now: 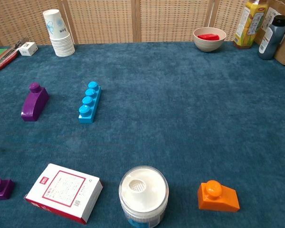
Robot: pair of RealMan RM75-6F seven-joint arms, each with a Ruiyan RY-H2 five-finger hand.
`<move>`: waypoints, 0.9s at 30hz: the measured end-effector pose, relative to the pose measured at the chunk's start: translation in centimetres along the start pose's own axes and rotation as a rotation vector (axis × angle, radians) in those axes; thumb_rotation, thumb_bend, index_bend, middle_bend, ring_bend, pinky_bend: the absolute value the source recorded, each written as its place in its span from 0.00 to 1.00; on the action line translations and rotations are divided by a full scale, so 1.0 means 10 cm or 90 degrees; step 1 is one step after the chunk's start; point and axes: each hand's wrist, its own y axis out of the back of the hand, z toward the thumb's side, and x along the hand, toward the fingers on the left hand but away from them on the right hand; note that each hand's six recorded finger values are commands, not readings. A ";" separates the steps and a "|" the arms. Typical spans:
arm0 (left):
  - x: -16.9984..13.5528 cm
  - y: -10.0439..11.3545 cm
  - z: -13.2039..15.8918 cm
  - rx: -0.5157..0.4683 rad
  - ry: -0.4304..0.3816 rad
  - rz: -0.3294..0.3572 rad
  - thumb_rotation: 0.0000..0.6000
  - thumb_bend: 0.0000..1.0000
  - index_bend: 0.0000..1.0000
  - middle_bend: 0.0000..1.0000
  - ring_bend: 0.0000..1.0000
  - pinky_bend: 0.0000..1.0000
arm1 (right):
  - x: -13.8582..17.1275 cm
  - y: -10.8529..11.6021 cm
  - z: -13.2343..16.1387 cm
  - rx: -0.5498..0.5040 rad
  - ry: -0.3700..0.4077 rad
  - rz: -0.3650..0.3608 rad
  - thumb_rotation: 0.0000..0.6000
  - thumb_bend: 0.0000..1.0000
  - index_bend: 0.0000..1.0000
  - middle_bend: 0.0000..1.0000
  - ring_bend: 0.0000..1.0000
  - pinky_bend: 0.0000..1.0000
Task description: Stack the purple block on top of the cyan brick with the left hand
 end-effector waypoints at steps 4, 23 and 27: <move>0.23 -0.10 0.05 0.032 -0.032 -0.010 1.00 0.37 0.10 0.03 0.00 0.00 | -0.01 0.00 -0.04 0.003 -0.012 0.003 1.00 0.31 0.29 0.17 0.00 0.14; 1.14 -0.51 0.69 0.039 -0.181 -0.017 1.00 0.38 0.09 0.03 0.00 0.00 | 0.07 0.13 -0.14 0.007 -0.053 -0.016 1.00 0.31 0.29 0.17 0.00 0.14; 1.23 -0.54 0.78 0.041 -0.196 -0.020 1.00 0.37 0.09 0.03 0.00 0.00 | 0.08 0.15 -0.15 0.006 -0.059 -0.017 1.00 0.31 0.29 0.17 0.00 0.14</move>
